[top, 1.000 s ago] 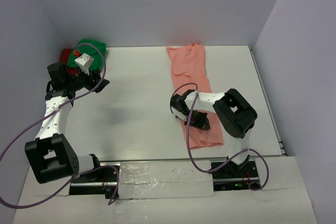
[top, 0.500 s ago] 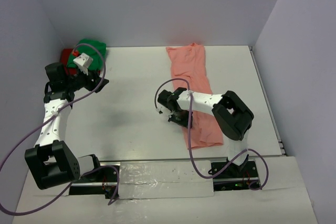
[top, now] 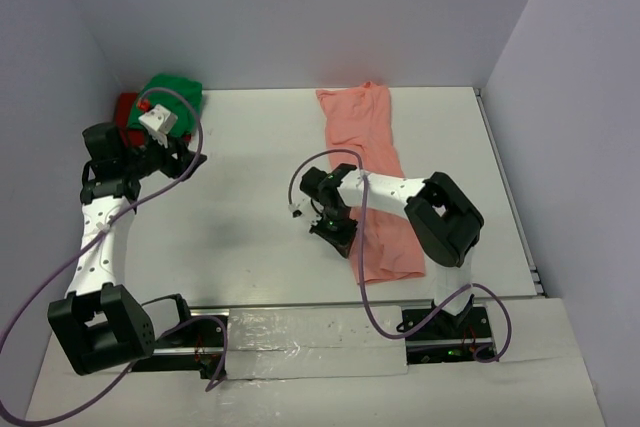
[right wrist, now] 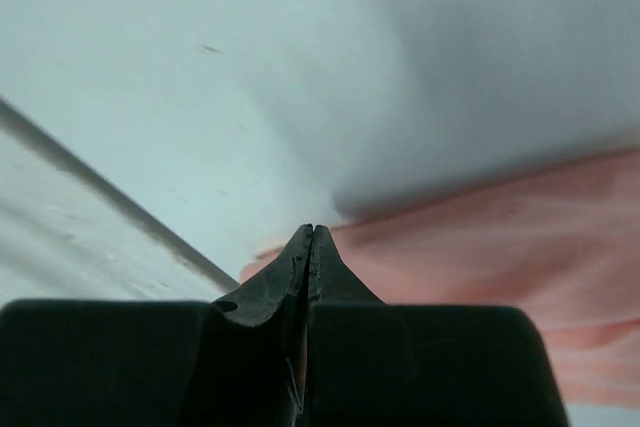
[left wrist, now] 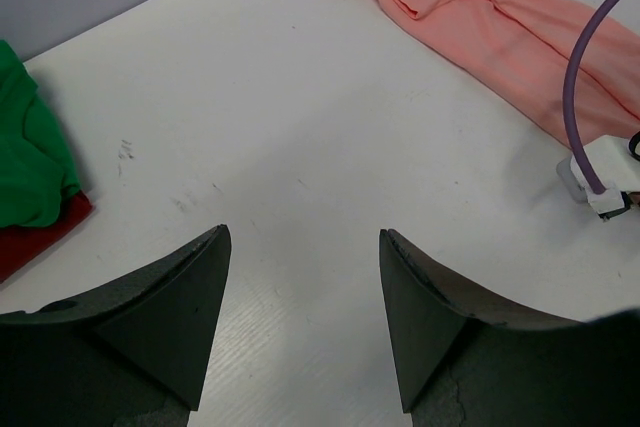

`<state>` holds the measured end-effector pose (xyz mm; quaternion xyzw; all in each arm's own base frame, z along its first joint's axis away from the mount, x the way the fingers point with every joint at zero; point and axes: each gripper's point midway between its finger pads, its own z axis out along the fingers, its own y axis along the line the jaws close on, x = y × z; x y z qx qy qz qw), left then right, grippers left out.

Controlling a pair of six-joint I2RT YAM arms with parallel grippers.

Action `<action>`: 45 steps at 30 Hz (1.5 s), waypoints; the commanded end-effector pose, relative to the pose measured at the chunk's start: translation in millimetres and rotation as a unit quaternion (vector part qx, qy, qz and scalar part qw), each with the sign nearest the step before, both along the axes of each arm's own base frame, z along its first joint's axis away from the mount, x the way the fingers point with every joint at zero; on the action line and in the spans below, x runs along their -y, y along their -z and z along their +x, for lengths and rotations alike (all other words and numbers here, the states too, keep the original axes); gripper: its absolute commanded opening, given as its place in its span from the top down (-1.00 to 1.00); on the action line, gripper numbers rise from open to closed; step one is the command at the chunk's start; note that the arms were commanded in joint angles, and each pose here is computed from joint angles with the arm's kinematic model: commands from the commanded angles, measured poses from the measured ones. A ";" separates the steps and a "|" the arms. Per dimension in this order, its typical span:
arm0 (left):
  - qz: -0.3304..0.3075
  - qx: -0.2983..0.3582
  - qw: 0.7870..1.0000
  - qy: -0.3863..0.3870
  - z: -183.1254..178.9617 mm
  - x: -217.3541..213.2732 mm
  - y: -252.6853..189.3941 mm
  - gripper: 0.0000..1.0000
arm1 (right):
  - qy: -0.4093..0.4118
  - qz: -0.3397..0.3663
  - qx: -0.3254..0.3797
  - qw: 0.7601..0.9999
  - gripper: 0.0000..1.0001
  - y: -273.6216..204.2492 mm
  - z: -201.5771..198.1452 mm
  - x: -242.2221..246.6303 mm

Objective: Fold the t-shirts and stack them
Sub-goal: Fold the tshirt

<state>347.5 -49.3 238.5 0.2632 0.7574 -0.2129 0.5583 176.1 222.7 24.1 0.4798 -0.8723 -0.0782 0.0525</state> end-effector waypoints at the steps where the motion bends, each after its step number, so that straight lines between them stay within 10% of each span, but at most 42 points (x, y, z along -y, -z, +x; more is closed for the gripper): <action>1: 0.013 0.016 1.000 0.001 -6.0 -1.8 -8.3 -0.40 | 0.004 0.114 -0.019 0.993 1.00 -24.7 5.2 -46.8; 8: 0.014 0.012 1.000 -0.004 -11.5 -1.9 -3.5 -0.40 | -0.009 0.206 0.000 0.978 1.00 -59.1 12.6 -81.6; 13: 0.003 0.005 1.000 -0.001 -14.8 0.9 1.1 -0.41 | 0.038 0.160 0.193 0.967 1.00 -87.5 74.2 -60.8; 21: 0.020 -0.018 0.999 0.025 -32.4 5.5 16.3 -0.42 | 0.034 0.051 0.178 0.982 0.04 -109.1 35.7 22.8; 30: 0.006 -0.011 0.999 0.033 -40.3 11.7 17.6 -0.43 | 0.009 -0.021 0.224 0.974 0.19 -83.7 16.5 85.9; 34: 0.003 -0.012 0.999 0.030 -39.2 11.5 18.6 -0.43 | 0.015 -0.015 0.225 0.974 1.00 -64.7 24.9 76.9; 45: 0.018 -0.014 1.000 0.004 -36.3 0.5 24.8 -0.42 | 0.030 -0.123 0.188 0.974 1.00 3.0 53.0 102.8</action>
